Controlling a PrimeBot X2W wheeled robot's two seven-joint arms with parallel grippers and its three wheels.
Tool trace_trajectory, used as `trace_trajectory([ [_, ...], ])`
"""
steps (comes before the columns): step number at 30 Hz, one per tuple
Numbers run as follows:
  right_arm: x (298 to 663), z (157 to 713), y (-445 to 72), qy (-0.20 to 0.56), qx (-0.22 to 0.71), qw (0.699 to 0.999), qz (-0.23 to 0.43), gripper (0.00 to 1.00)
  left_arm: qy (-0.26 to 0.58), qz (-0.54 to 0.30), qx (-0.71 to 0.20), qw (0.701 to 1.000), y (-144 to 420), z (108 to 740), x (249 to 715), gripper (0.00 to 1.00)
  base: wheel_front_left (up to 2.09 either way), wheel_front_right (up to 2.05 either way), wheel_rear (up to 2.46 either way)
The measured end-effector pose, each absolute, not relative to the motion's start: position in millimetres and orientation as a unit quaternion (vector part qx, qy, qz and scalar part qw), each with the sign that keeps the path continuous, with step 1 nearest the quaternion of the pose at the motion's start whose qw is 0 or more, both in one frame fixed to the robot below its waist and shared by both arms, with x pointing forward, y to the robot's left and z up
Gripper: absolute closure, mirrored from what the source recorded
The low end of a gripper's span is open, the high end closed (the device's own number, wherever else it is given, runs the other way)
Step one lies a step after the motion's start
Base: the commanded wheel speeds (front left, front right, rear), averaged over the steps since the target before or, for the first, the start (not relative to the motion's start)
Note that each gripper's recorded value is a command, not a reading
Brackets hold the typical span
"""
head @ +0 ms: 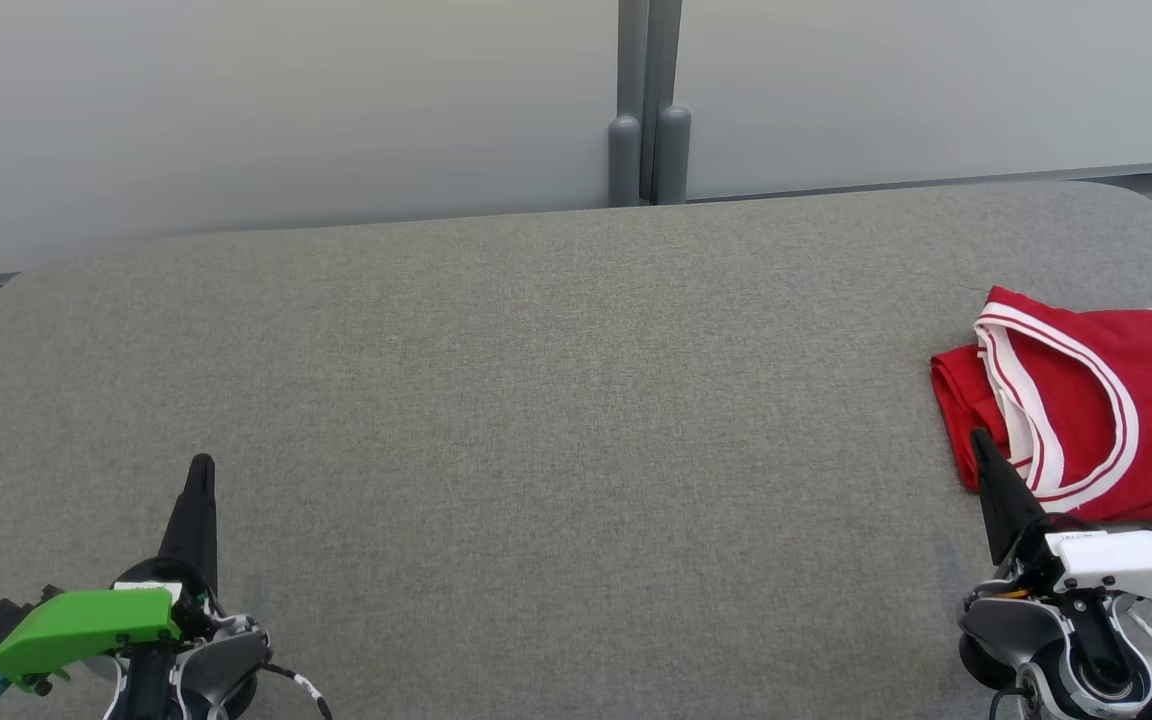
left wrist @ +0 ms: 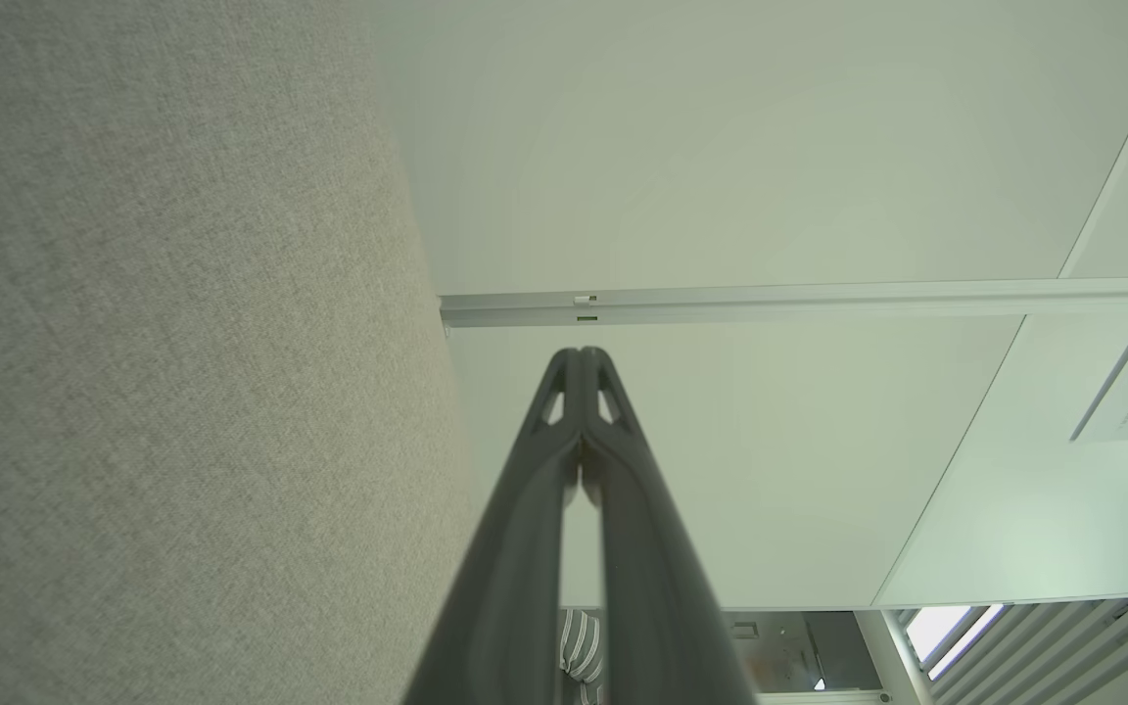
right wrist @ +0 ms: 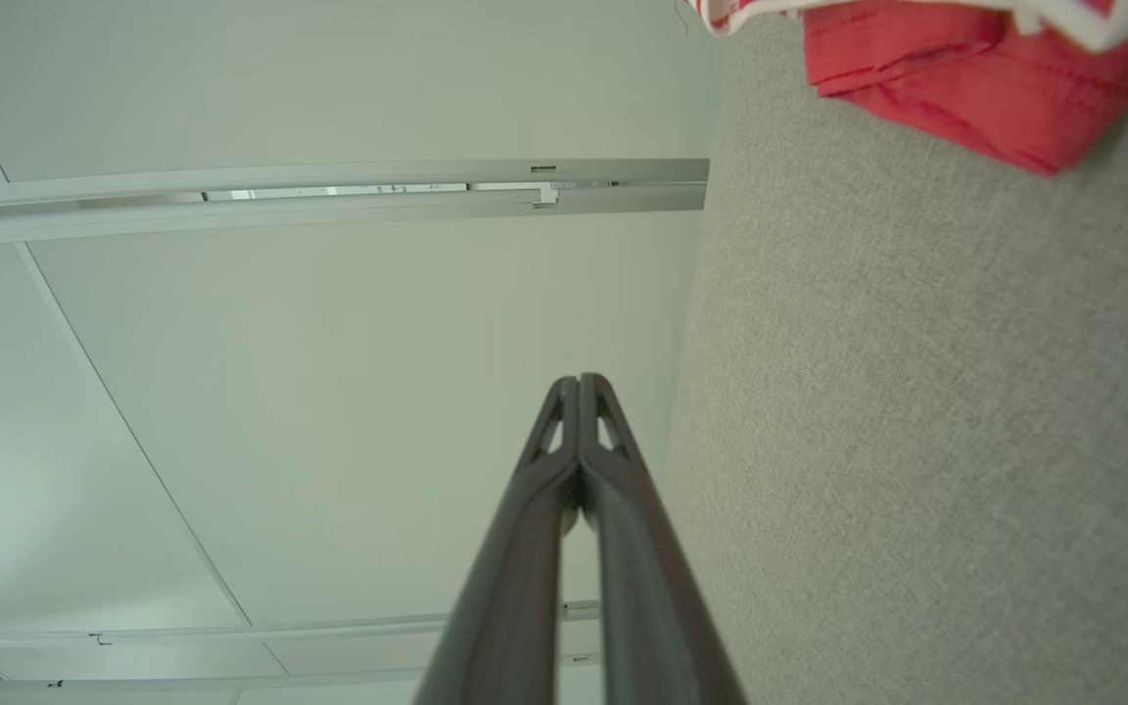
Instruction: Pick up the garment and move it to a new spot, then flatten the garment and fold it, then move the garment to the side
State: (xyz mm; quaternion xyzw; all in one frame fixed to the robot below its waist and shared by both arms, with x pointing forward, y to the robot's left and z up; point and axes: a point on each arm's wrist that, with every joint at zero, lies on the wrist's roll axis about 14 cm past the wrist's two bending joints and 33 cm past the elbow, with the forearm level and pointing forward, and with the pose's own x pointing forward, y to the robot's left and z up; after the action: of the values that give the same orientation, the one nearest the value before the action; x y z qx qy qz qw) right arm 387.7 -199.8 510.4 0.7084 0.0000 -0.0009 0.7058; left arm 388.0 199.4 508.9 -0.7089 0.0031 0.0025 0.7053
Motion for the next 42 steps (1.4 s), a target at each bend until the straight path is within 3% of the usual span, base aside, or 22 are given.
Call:
trace_trajectory([
  [42,387.8,510.4,-199.8,0.000,0.708,0.706,-0.001,1.00,0.003,0.002,-0.709,0.705,199.4,508.9,388.1,1.00,0.00,0.00,0.00],
])
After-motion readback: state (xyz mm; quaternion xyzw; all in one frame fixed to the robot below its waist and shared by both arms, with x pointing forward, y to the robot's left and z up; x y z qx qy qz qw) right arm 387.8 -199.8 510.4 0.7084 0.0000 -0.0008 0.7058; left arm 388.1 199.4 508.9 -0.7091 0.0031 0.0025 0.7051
